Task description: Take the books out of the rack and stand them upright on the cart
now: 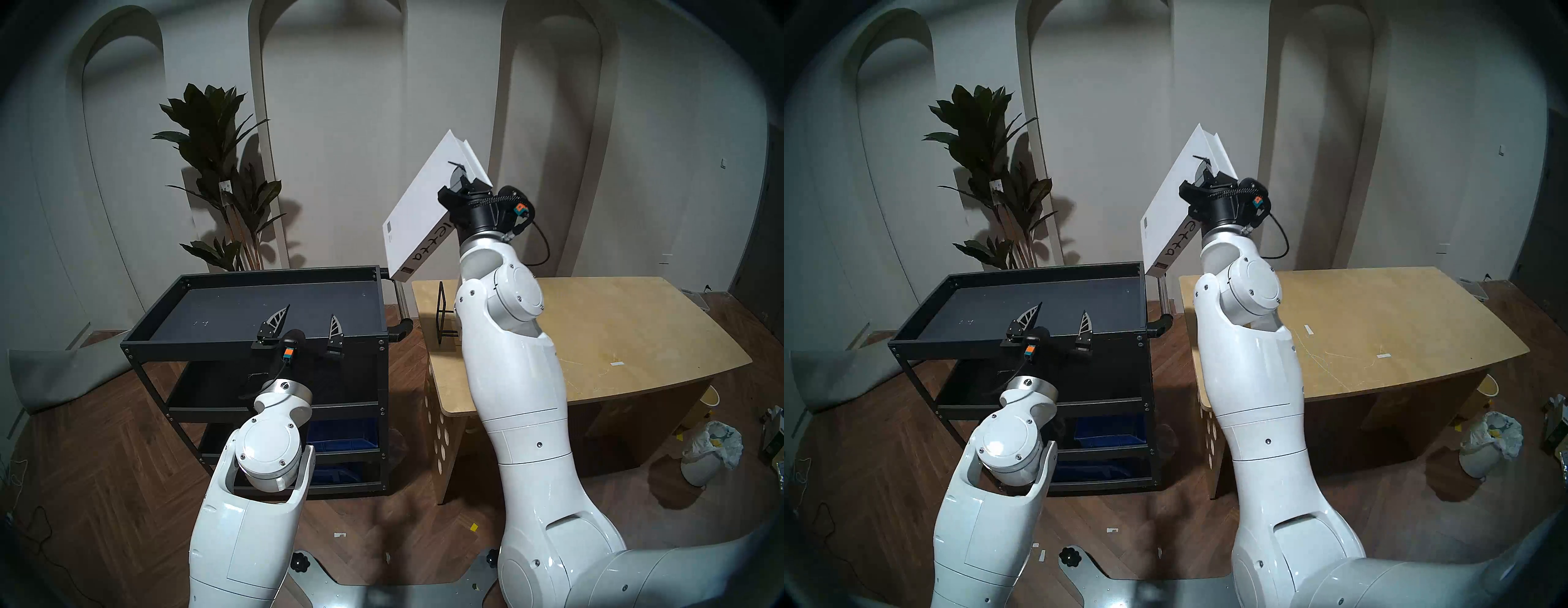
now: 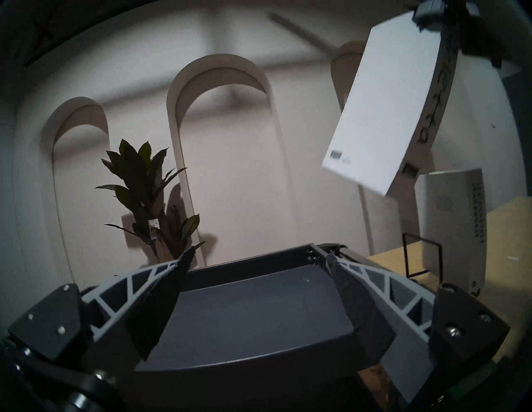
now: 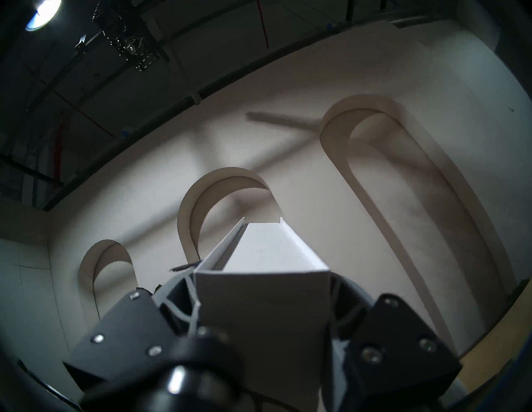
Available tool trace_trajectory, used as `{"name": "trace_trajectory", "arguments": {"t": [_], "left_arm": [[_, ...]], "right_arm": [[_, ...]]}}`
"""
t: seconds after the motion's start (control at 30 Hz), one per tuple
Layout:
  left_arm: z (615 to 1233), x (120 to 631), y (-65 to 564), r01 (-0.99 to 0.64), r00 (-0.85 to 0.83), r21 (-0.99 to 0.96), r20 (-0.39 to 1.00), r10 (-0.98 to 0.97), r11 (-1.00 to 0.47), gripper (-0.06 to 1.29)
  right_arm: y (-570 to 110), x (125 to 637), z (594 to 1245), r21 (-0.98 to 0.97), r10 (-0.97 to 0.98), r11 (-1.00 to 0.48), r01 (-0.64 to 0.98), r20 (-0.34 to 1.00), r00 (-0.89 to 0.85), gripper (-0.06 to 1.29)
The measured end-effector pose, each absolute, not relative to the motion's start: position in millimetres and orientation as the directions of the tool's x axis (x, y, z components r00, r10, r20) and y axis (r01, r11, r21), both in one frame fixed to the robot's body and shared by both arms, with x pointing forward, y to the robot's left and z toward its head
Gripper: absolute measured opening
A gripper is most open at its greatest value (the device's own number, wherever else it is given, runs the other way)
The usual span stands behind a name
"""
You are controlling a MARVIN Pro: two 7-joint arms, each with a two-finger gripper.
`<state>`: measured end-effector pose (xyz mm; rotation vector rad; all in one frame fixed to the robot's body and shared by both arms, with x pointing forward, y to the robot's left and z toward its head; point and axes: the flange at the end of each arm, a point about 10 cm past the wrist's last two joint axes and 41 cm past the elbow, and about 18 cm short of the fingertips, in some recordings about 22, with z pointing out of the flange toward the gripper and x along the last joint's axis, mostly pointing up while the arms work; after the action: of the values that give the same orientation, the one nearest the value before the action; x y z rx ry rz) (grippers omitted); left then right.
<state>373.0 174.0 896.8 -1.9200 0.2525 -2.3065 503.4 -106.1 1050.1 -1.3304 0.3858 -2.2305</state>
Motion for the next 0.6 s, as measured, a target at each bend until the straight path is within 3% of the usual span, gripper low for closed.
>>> {"name": "trace_trajectory", "arguments": {"t": [0.6], "left_arm": [[906, 377, 186, 0.101, -0.246, -0.317, 0.910, -0.333, -0.943, 1.23]], "right_arm": [[-65, 548, 1004, -0.558, -0.604, -0.797, 0.230, 0.731, -0.318, 0.51]]}}
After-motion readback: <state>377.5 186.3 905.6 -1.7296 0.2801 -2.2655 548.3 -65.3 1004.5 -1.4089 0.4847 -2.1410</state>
